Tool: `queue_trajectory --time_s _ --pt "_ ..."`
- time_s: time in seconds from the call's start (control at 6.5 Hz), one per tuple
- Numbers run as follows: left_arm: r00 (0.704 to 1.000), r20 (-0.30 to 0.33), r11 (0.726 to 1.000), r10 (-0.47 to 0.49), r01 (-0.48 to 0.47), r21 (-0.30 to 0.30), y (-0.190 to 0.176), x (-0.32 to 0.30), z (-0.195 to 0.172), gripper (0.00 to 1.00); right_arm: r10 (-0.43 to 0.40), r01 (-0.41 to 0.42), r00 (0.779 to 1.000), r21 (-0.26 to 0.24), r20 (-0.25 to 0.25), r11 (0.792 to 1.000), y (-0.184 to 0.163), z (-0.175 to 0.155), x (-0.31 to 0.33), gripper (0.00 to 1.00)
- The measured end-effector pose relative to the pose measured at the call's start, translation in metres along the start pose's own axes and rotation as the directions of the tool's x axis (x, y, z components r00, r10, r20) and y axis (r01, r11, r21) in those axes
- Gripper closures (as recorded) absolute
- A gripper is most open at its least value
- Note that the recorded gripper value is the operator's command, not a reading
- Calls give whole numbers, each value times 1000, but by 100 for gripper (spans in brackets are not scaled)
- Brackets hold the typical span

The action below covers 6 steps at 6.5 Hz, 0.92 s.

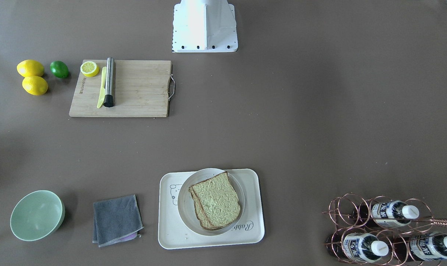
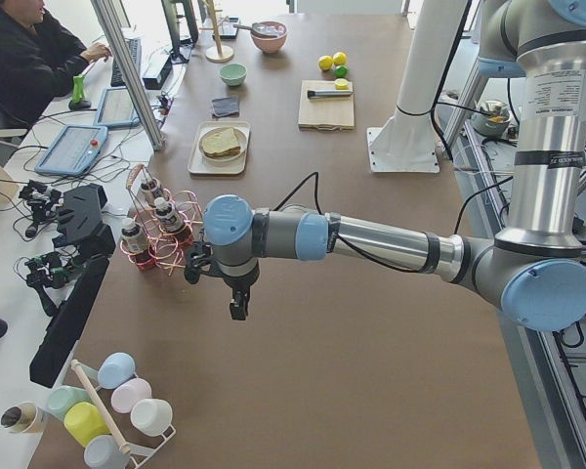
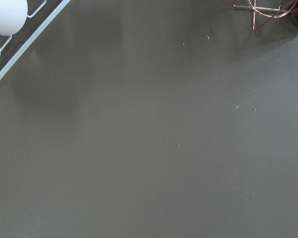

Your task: Make sandwich and place on tray

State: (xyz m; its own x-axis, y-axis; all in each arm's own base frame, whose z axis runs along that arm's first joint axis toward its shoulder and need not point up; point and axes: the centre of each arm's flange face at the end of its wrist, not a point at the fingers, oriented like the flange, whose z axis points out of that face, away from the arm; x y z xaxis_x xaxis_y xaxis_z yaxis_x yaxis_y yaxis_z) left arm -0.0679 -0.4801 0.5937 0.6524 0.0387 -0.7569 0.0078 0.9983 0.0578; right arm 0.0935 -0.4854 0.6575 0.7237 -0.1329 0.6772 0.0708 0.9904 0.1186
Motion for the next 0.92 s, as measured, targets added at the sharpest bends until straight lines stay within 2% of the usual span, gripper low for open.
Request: queue_trajectory --time_s 0.46,0.92 --pt "1000 -4 1000 -24 24 14 49 -37 18 3 -2 1 1000 20 18 1000 -8 -9 -6 1" --pt "999 -4 999 -37 37 17 59 -43 19 3 -6 6 1000 36 21 999 -11 -17 -10 1"
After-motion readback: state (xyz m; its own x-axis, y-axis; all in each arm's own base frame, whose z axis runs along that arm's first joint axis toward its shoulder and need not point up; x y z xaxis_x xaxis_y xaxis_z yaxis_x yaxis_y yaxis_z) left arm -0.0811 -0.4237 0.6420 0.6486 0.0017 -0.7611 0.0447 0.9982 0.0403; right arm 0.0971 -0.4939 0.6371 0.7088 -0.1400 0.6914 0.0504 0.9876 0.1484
